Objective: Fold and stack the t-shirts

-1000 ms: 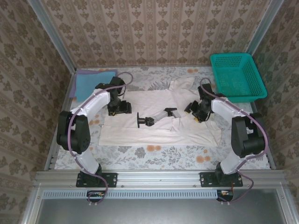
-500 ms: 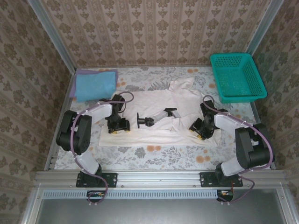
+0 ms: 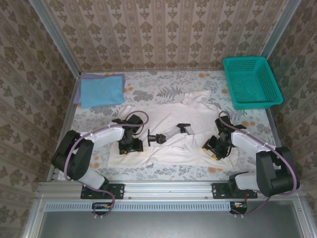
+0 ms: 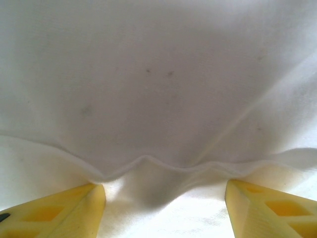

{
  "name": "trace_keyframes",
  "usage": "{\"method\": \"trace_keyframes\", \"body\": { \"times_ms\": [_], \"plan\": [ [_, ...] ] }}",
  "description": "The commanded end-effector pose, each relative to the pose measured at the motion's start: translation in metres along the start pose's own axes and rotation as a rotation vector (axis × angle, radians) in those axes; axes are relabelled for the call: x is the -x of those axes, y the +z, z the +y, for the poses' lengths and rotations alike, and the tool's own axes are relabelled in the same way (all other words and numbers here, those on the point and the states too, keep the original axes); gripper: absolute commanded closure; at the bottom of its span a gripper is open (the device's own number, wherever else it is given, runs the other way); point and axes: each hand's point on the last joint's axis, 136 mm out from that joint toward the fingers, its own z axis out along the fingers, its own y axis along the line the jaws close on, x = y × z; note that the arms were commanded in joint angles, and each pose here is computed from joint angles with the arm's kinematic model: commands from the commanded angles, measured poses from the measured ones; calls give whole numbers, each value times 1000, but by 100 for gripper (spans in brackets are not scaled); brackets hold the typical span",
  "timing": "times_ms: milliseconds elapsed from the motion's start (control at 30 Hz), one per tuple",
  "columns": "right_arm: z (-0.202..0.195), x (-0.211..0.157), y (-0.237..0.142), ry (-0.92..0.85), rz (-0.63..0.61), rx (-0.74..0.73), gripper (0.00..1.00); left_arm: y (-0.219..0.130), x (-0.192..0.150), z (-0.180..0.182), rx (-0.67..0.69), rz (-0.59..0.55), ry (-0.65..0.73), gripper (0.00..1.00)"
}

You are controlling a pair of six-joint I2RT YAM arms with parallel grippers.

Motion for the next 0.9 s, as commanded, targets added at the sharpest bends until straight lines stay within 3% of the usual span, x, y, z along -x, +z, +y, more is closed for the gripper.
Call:
{"method": "trace_keyframes", "body": {
  "times_ms": [0, 67, 233, 300, 400, 533, 667, 867],
  "plan": [
    [-19, -27, -5, -52, 93, -51, 47, 8, -51, 25, 105, 135, -182, 33],
    [-15, -26, -14, -78, 71, -30, 45, 2, -53, 26, 108, 121, -225, 32],
    [4, -5, -44, -169, -90, 29, 37, -25, -11, 31, 128, 31, -241, 28],
    [17, 0, -58, -185, -126, 66, 37, -42, 14, 30, 129, 27, -237, 26],
    [34, 12, -84, -235, -225, 110, 36, -85, 60, 23, 121, -80, -181, 22],
    [58, 34, -110, -285, -345, 167, 35, -118, 109, 31, 43, -144, -228, 21],
    [82, 62, -122, -283, -423, 204, 38, -110, 154, 51, -57, -154, -311, 23],
    [101, 114, -104, -326, -415, 75, 49, -65, 209, 84, -135, -129, -406, 28]
  ]
}}
